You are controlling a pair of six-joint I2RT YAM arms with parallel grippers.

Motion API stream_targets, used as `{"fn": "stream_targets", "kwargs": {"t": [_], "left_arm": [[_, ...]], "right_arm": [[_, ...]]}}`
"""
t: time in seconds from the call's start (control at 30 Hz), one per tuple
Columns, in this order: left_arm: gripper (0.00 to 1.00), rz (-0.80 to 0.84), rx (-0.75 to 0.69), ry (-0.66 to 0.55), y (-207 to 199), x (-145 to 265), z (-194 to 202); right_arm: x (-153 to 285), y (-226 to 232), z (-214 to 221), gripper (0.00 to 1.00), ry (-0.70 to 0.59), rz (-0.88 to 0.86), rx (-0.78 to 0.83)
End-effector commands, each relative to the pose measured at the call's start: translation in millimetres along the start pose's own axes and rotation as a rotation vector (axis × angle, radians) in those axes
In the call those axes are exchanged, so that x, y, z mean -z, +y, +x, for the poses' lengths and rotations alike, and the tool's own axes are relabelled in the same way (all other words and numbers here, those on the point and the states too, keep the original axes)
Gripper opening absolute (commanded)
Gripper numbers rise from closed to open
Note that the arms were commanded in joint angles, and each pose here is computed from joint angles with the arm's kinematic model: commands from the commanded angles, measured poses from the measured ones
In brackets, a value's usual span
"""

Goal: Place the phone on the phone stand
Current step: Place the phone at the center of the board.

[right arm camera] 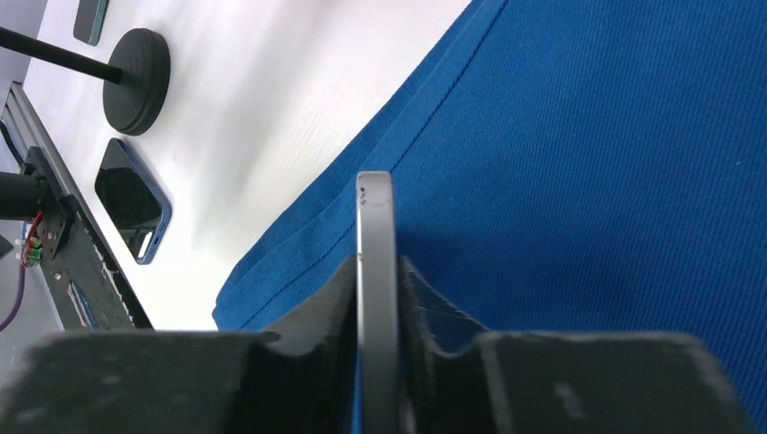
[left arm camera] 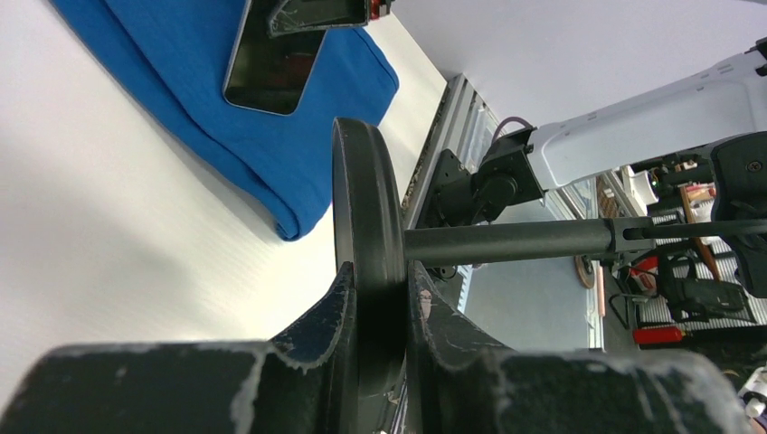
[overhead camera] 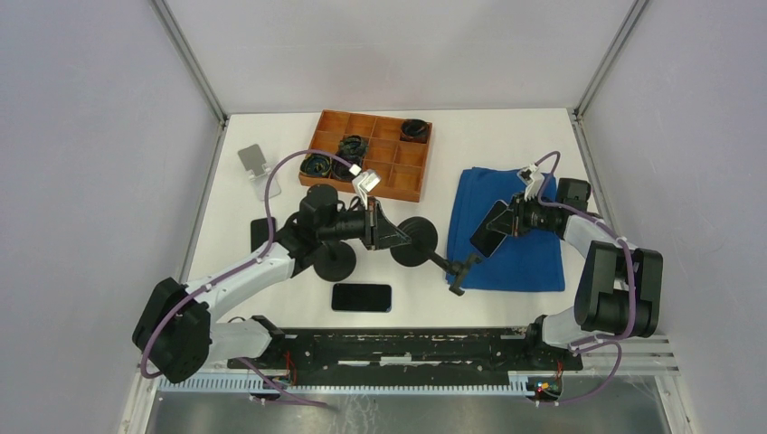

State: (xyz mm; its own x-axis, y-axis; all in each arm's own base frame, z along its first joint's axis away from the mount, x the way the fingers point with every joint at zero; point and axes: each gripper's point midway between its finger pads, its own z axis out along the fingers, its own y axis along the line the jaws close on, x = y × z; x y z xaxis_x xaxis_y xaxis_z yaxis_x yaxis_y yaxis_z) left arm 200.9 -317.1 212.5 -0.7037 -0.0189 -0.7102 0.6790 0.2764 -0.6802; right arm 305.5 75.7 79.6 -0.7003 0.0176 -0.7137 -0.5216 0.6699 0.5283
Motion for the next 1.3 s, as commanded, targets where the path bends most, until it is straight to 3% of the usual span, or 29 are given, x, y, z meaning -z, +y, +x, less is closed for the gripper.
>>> {"fn": "stream_targets", "kwargs": {"t": [0.0,0.13,0.2,0.43,0.53,0.7,0.97,1.27], "left_arm": [[0.02,0.095,-0.075,-0.035,-25,-6,-13],[0.02,0.096,-0.076,-0.021,-24,-10,-8],[0.02,0.093,-0.074,-0.016,-22,-11,-6],[0.02,0.073,-0.077,0.005,-17,-14,-4],[0.02,0.057,-0.080,0.027,-13,-16,-3],[0.02,0.076,-0.079,0.076,-12,-24,-1],[0.02,0.126,-0.082,0.141,-16,-37,-7],[0.02,0.176,-0.062,0.187,-15,-50,-11]], "right_arm": [[3,-9,-19,0.29,-0.032,0.020,0.065],[7,-18,-26,0.54,-0.013,0.072,0.115],[12,-23,-31,0.62,-0.007,0.110,0.155],[45,-36,-66,0.80,-0.017,0.322,0.393],[61,-22,-86,0.87,-0.069,0.363,0.532],[66,34,-90,0.95,-0.163,0.197,0.813],[58,122,-24,0.98,-0.238,-0.268,1.281],[48,189,12,0.98,-0.315,-0.606,1.316]]}}
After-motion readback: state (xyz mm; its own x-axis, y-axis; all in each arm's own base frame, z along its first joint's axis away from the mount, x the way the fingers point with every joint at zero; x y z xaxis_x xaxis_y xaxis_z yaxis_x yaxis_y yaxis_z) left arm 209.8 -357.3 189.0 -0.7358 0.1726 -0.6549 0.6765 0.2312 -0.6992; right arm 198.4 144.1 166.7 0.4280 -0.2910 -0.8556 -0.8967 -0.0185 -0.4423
